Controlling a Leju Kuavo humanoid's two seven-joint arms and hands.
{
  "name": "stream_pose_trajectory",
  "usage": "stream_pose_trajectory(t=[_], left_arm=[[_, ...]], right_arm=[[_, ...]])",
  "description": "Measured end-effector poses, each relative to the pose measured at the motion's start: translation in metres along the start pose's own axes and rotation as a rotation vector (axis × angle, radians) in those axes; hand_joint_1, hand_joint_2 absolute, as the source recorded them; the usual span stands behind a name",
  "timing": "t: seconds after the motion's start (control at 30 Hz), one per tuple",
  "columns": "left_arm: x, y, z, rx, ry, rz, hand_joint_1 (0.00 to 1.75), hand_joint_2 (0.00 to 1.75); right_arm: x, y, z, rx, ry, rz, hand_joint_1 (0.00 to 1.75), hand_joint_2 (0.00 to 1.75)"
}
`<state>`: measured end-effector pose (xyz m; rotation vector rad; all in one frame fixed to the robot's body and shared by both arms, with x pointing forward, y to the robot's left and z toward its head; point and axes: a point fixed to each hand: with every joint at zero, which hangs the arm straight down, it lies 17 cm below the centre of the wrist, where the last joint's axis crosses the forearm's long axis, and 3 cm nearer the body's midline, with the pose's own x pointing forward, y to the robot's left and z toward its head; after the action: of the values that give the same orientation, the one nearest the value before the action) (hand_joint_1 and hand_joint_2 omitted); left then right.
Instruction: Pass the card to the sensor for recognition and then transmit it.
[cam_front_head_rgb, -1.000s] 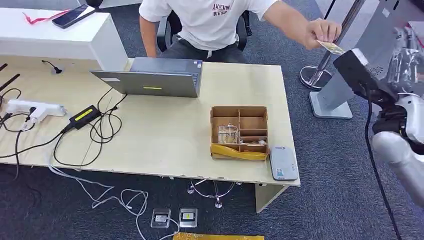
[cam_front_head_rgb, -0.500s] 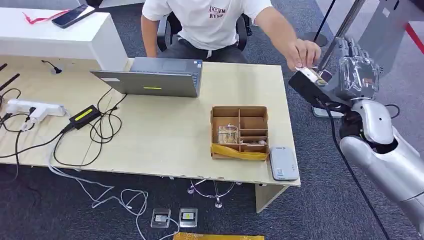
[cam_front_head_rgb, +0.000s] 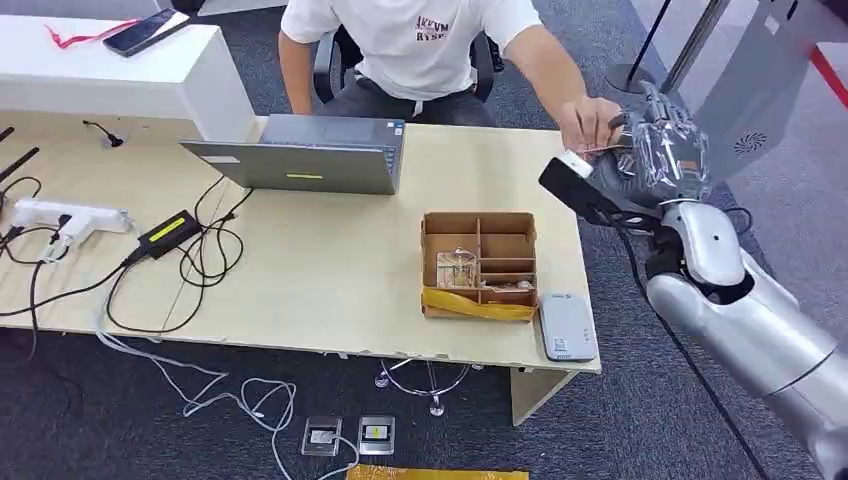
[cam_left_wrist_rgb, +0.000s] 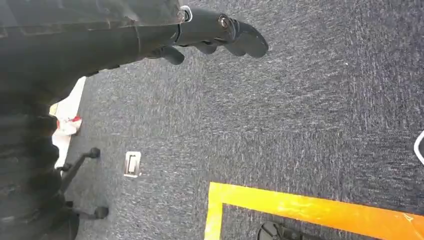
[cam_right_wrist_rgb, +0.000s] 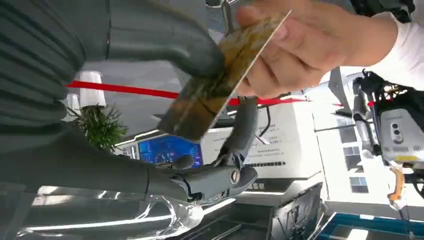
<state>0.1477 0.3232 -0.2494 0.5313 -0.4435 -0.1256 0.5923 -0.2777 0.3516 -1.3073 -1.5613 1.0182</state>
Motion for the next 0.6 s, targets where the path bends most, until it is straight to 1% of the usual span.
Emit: stream_pose_trajectory(t=[0.6], left_arm=[[0.0,0.0,0.0,0.001,-0.001,0.007,0.0,1.75]], right_arm=[[0.007,0.012,0.0,0.021,-0.01,0.003,1.75,1.75]])
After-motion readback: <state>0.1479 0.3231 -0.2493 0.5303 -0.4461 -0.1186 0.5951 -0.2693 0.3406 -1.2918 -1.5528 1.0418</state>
